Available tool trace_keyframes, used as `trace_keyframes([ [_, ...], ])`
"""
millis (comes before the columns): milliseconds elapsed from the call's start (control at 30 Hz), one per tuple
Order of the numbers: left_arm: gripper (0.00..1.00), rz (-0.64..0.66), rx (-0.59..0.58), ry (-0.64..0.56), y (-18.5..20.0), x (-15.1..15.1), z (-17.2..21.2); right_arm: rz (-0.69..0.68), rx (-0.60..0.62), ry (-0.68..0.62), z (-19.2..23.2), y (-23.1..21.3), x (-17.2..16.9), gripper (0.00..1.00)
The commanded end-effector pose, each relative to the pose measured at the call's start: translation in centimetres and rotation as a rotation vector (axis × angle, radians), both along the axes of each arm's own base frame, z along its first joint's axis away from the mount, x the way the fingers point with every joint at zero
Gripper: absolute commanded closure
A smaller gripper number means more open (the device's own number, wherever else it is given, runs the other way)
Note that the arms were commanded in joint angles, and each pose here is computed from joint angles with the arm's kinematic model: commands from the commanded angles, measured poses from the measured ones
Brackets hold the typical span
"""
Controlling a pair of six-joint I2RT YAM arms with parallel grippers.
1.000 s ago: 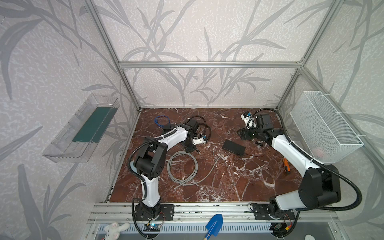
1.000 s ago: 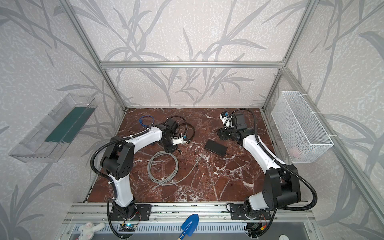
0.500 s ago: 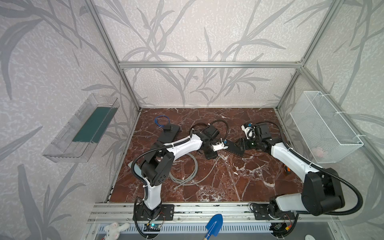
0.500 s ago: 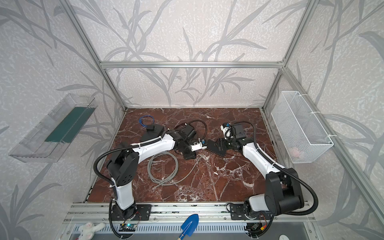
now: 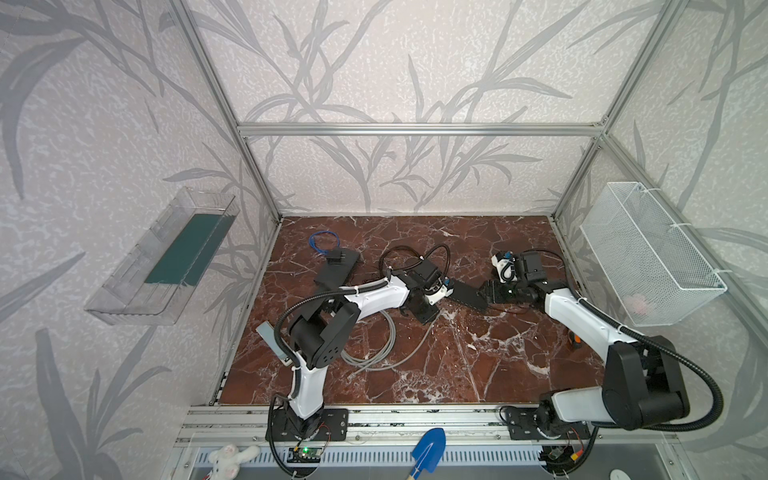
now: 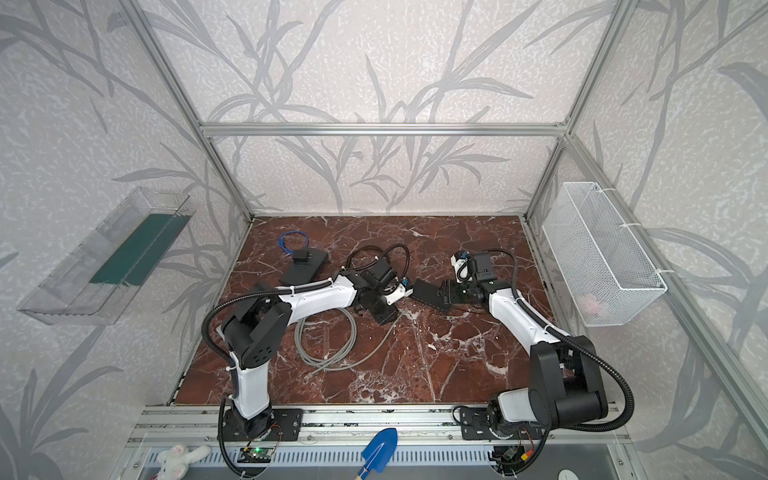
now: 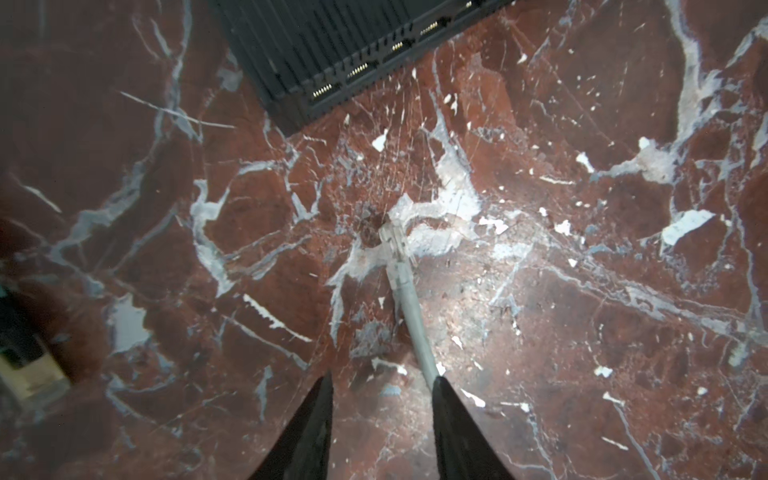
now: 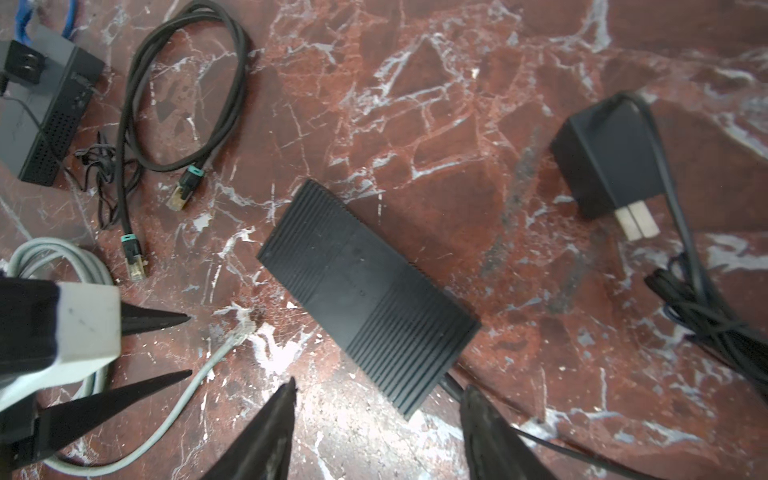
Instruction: Insert the plug into the switch port
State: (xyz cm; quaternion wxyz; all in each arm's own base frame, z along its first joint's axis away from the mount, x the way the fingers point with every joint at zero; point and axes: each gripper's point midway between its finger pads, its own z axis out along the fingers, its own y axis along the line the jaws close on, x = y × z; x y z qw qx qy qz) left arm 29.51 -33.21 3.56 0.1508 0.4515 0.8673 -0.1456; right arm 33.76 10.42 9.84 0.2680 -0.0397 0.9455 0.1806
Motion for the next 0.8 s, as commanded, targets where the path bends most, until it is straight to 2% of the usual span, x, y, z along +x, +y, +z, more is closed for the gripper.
trace_keyframes([
  [0, 0.59, 0.043, -0.019, 0.028, -0.8, -0.1, -1.0, -0.013, 0.019, -0.007, 0.3, -0.2, -0.3, 0.38],
  [133, 0.61, 0.047, -0.04, 0.055, -1.6, -0.5, -1.5, -0.006, 0.049, 0.007, 0.1, 0.3, -0.5, 0.39],
  [233, 0.67, 0.062, -0.007, 0.068, -1.4, -0.5, -2.3, 0.002, 0.083, 0.019, 0.0, 0.8, -0.9, 0.41],
  [333, 0.8, 0.066, 0.009, 0.095, -1.4, -0.6, -2.7, 0.002, 0.125, 0.027, 0.4, 1.3, -1.2, 0.44],
  [433, 0.9, 0.058, -0.028, 0.126, -2.0, -1.0, -2.1, 0.006, 0.181, 0.059, 0.8, 2.0, -1.8, 0.47],
  [500, 0.93, 0.062, -0.081, 0.146, -2.5, -0.9, -1.4, 0.031, 0.252, 0.08, 0.9, 3.2, -2.5, 0.49],
  [600, 0.94, 0.055, -0.199, 0.184, -3.4, -0.4, 0.7, 0.066, 0.4, 0.096, 0.9, 5.3, -3.5, 0.51],
  [767, 0.94, 0.028, -0.39, 0.252, -3.6, 0.3, 4.6, 0.079, 0.573, 0.117, 0.4, 7.2, -4.9, 0.52],
])
